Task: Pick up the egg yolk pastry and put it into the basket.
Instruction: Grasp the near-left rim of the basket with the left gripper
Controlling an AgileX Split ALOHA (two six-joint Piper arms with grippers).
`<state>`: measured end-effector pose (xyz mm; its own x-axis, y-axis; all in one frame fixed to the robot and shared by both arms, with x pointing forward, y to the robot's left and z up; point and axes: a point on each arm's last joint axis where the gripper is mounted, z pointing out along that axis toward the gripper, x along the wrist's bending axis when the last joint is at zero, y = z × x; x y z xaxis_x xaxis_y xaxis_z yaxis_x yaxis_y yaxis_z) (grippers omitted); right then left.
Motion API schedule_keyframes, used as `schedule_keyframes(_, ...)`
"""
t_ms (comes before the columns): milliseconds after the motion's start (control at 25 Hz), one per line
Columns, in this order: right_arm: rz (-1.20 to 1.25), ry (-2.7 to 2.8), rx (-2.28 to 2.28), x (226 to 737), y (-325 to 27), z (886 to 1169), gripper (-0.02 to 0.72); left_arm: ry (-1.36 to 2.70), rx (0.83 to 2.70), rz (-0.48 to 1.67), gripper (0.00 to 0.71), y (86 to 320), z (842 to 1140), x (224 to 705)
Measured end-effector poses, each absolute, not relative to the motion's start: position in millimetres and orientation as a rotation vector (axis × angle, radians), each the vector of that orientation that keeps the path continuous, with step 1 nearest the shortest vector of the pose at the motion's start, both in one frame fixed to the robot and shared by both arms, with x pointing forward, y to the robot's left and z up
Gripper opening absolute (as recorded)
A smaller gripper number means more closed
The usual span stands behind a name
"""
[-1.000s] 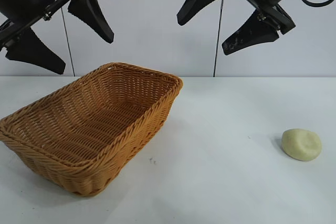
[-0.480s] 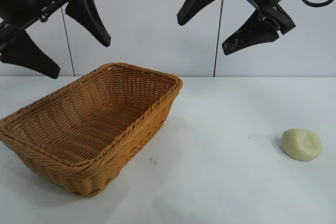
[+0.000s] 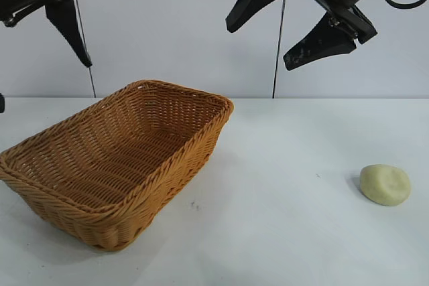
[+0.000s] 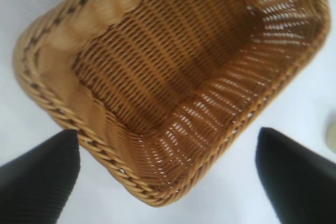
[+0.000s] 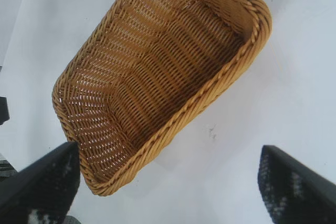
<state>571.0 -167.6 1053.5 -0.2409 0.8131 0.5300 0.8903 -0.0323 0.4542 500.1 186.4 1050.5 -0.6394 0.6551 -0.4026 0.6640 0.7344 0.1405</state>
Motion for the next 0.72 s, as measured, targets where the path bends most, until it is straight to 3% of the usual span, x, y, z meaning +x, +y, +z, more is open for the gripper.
schedule_keyframes(200, -1.135, -2.110, -1.868, 571.0, -167.6, 1053.5, 0.633, 2.606, 0.905, -0.052, 0.696, 187.2, 1039.2, 498.3)
schedule_keyframes(720, -1.133, -2.110, -1.866, 570.8, -167.6, 1053.5, 0.633, 2.758, 0.893, -0.089, 0.696, 179.5, 979.8, 509.2)
